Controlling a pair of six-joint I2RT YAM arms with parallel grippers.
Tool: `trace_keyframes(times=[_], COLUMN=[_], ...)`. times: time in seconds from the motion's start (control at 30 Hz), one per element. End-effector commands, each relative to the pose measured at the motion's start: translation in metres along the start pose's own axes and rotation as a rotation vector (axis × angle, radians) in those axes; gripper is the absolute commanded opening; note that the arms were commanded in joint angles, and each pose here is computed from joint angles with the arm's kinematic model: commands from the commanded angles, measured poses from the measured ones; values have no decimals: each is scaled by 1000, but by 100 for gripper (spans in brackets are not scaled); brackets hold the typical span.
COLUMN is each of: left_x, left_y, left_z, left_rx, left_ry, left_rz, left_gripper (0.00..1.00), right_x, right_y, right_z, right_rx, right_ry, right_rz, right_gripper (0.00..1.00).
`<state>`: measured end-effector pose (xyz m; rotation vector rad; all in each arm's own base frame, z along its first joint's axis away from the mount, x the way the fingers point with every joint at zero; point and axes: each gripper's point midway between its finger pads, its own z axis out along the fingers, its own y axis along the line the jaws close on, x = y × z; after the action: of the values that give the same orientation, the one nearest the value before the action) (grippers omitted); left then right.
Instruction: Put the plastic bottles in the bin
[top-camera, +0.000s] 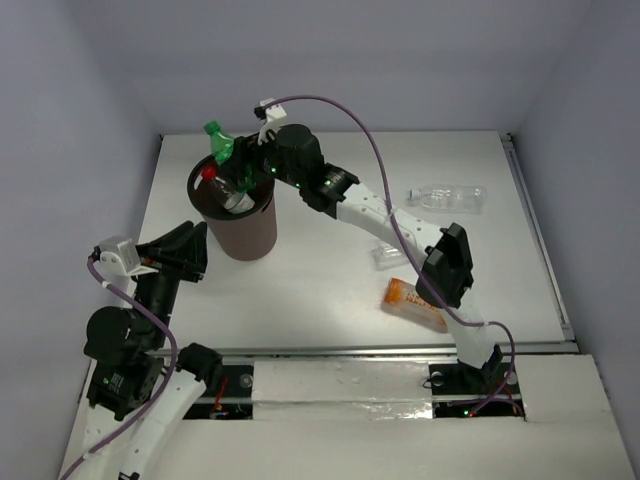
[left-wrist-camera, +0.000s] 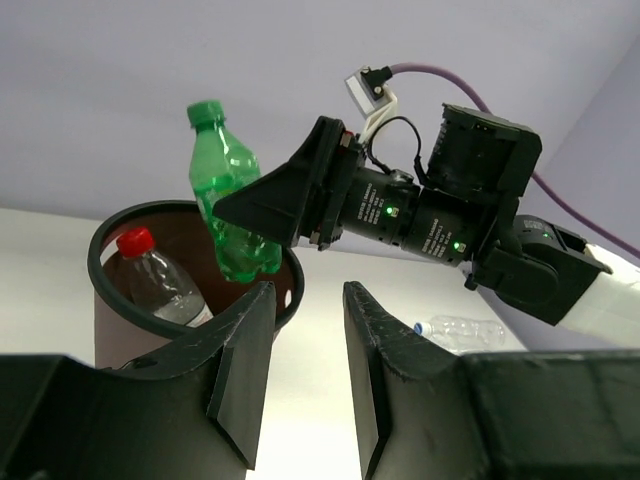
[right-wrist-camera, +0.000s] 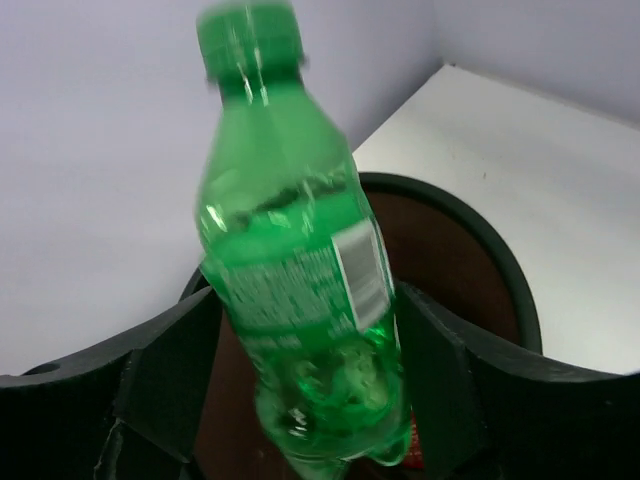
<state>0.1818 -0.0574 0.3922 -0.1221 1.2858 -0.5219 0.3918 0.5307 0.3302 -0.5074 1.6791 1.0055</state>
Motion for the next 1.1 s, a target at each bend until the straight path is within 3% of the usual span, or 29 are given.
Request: trace_keyframes(times=[0.0, 0.17, 0.33, 0.4, 0.43, 0.47, 0.5, 0.53, 0.57, 0.6, 0.63, 0.67, 0.73, 0.8, 0.9, 0.97, 1.0, 1.07], left_x=[-12, -12, -14, -10, -6, -4, 1, 11, 19, 19, 31, 36, 42, 44, 78, 121, 142, 196], left_y=[-7, -13, -29, -42, -46, -51, -59, -63, -67, -80, -86, -93, -110, -123, -159, -191, -189, -235], left_z=[-1, 2, 3, 3, 6, 7, 7, 13, 15, 16, 22, 23, 26, 30, 35, 39, 45, 35], left_rx=[32, 60, 137, 209, 233, 261, 309, 328, 351, 421, 443, 475, 563, 594, 598, 569, 484, 566], left_ry=[-42, -31, -19, 6, 26, 30, 53, 91, 122, 127, 179, 203, 227, 229, 312, 403, 417, 551], left_rz=[-10, -9, -5, 4, 13, 17, 17, 13, 6, -9, -57, -86, -143, -197, -207, -117, 15, 156], left_gripper=[30, 29, 29, 23, 16, 4, 0, 0, 0, 0, 0, 0, 0, 0, 0, 0, 1, 16], right_x=[-74, -93, -133, -121, -157, -162, -141, -172, -174, -175, -152, -172, -148, -158, -153, -146, -146, -144], right_y=[25, 31, 37, 26, 34, 32, 18, 21, 16, 11, -8, -2, -21, -22, -34, -39, -37, -34], right_z=[-19, -34, -68, -81, -116, -131, -139, -182, -201, -219, -231, -275, -303, -356, -412, -434, -444, -470], right_rx=[-36, -44, -15, 22, 35, 54, 94, 131, 165, 197, 272, 276, 352, 379, 448, 470, 460, 439], right_ry=[-188, -236, -342, -344, -447, -473, -443, -540, -559, -573, -543, -610, -581, -650, -691, -693, -707, -725], right_rz=[-25, -48, -56, -50, -39, -36, -34, -18, -12, -16, -15, -4, -16, 0, 38, 59, 84, 105], right_gripper=[80, 94, 90, 73, 63, 39, 27, 17, 4, 1, 0, 0, 0, 1, 1, 2, 3, 6])
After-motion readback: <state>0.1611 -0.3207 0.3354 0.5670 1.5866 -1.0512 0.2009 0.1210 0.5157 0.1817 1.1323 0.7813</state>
